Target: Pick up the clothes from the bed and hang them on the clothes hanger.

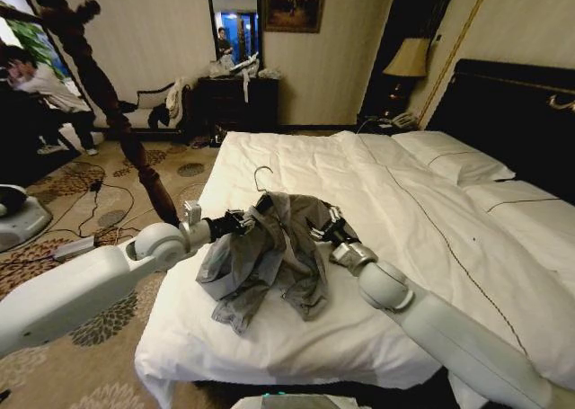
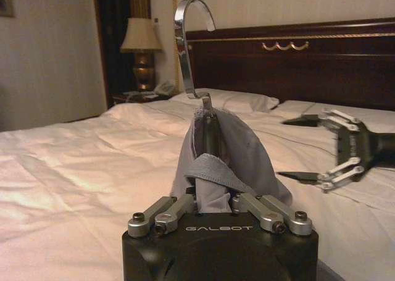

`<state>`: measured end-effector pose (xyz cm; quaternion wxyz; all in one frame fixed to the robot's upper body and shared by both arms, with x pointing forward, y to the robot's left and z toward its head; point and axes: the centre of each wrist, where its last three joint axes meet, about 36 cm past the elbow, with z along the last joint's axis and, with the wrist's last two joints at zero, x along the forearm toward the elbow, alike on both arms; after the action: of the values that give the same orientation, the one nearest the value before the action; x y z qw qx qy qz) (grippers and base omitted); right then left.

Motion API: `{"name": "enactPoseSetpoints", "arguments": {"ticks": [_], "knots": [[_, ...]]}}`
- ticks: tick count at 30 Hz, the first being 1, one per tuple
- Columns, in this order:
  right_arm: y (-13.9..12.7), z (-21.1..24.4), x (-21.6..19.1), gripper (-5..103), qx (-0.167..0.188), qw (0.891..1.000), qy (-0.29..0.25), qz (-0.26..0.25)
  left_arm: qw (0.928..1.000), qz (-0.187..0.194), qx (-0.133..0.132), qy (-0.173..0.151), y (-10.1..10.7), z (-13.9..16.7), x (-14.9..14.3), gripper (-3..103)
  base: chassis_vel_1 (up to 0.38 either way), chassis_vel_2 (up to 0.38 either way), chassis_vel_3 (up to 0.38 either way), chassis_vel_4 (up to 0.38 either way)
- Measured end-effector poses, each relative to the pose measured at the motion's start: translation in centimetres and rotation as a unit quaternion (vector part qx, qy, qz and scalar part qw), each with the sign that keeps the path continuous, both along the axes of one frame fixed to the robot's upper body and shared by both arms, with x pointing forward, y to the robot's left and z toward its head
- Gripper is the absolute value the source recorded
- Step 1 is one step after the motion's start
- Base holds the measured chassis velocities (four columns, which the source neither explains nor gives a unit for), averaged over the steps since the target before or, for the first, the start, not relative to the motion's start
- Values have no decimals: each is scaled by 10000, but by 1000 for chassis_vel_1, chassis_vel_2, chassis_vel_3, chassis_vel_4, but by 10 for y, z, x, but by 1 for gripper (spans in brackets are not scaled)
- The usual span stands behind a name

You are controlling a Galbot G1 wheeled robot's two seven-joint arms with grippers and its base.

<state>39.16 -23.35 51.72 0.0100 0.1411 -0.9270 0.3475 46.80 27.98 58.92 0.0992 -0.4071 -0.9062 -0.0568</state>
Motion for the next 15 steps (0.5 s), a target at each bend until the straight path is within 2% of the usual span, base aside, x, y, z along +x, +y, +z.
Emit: {"name": "enactPoseSetpoints", "arguments": {"ticks": [1,2,3,5,6,7,9,10,11,15], "knots": [[-2,2,-2,91,219,9997,88,-92,10000,39,-12,-19,1,2,-1,16,0,0,0,0],[-7,7,-7,96,791,9958,331,-327,9998,158,-49,-54,5,6,-2,16,0,0,0,0],[-7,7,-7,96,791,9958,331,-327,9998,158,-49,-54,5,6,-2,16,0,0,0,0],[-25,17,-12,100,1557,9843,504,-657,9993,344,-106,-125,11,12,-2,16,0,0,0,0],[-36,16,-15,100,1747,9798,539,-806,9990,404,-130,-164,13,15,-2,16,0,0,0,0],[-36,16,-15,100,1747,9798,539,-806,9990,404,-130,-164,13,15,-2,16,0,0,0,0],[-55,11,-24,100,2036,9720,607,-1004,9984,492,-186,-212,15,18,-1,16,0,0,0,0],[-70,9,-32,100,2266,9645,648,-1193,9979,547,-232,-242,17,20,-1,16,0,0,0,0],[-70,9,-32,100,2266,9645,648,-1193,9979,547,-232,-242,17,20,-1,16,0,0,0,0],[-99,-5,-70,100,2718,9500,586,-1419,9970,631,-332,-290,17,17,-6,16,0,0,0,0]]}}
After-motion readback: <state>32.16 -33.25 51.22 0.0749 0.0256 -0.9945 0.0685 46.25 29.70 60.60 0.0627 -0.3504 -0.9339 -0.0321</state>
